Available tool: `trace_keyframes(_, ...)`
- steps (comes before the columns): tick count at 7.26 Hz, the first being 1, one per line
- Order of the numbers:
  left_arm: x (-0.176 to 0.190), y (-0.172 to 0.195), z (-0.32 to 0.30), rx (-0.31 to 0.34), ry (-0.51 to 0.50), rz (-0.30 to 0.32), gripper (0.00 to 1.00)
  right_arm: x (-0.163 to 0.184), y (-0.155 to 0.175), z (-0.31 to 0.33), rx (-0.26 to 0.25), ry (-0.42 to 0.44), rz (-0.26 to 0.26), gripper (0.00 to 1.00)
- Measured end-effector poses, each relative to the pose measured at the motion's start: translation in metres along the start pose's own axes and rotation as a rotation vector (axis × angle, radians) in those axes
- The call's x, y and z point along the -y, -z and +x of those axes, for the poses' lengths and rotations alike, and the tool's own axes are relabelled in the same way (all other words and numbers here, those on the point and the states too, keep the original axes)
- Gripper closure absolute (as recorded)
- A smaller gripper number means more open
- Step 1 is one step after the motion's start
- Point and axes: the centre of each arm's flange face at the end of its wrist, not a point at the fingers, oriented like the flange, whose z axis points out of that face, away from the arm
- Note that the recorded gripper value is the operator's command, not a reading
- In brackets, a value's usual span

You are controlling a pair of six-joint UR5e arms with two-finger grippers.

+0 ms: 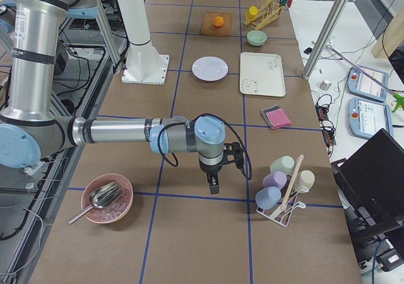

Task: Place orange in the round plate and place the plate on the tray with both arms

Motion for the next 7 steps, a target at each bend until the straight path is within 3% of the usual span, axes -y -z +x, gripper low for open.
trace_keyframes(2,0.019,-0.008,0.034,-0.034,-0.135,0.063,0.00,0.014,0.002,-0.013,0.003,0.029,0.007,0.00)
trace_keyframes(3,0.026,-0.024,0.056,-0.063,-0.156,0.072,0.00,0.017,0.001,-0.016,0.005,0.037,0.007,0.00)
trace_keyframes(5,0.034,-0.050,0.095,-0.100,-0.086,0.054,0.00,0.019,0.001,-0.018,0.006,0.043,0.007,0.00)
trace_keyframes(7,0.040,-0.081,0.144,-0.051,0.044,0.044,0.00,0.019,0.000,-0.019,0.006,0.044,0.007,0.00)
